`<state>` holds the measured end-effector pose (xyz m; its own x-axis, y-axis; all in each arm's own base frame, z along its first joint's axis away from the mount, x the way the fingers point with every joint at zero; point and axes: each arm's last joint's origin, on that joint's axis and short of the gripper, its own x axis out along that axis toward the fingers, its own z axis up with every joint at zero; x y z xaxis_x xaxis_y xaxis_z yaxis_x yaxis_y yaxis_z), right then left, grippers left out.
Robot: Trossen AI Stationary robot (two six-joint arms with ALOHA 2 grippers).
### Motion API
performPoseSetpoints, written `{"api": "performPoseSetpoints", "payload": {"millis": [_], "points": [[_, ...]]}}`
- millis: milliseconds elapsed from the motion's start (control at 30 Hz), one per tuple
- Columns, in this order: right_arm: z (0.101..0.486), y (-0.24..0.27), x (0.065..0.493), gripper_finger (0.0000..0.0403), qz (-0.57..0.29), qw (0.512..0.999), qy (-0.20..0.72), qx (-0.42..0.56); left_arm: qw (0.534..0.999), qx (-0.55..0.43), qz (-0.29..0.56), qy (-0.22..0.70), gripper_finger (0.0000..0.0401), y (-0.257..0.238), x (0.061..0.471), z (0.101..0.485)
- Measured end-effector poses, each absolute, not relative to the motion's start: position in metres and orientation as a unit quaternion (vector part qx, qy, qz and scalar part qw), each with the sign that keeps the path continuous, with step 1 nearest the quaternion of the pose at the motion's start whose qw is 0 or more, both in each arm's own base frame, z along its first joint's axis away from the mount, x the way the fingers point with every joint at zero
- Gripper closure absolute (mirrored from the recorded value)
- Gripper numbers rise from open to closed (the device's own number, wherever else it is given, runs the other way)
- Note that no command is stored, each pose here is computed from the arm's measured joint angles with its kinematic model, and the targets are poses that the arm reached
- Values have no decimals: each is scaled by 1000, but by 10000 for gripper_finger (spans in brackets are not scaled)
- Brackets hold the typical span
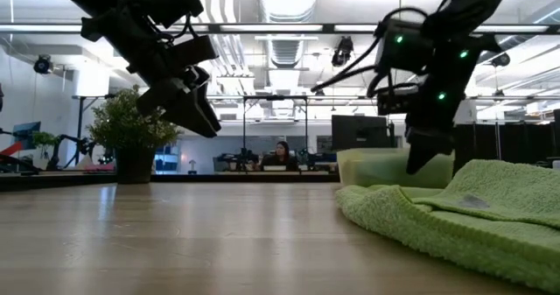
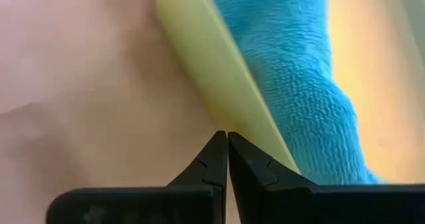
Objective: Roll microfiber towels into tight, uniform cylinder then place into a basket
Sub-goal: Move the yellow bin to the top right of the table
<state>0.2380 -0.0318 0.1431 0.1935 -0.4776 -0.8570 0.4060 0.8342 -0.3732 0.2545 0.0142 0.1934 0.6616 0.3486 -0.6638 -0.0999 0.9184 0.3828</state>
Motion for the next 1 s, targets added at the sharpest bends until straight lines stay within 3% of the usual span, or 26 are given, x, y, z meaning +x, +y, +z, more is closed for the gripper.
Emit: {"api": "performPoseSetpoints", "payload": {"millis": [133, 367, 633, 833, 1000], "points": [[142, -54, 236, 394, -318, 759, 568, -23, 898, 158, 124, 392, 217, 14, 254, 193], [148, -63, 241, 394, -322, 781, 535, -22, 897, 158, 124, 393, 217, 14, 254, 192], [152, -45, 256, 394, -222, 833, 506, 23, 899, 156, 119, 391, 217, 14, 254, 192], [145, -57, 256, 394, -345, 795, 496, -53, 901, 153, 111, 391, 217, 13, 254, 192], [138, -66, 261, 394, -357, 789, 494, -76, 900, 154, 110, 393, 217, 13, 253, 190]]}}
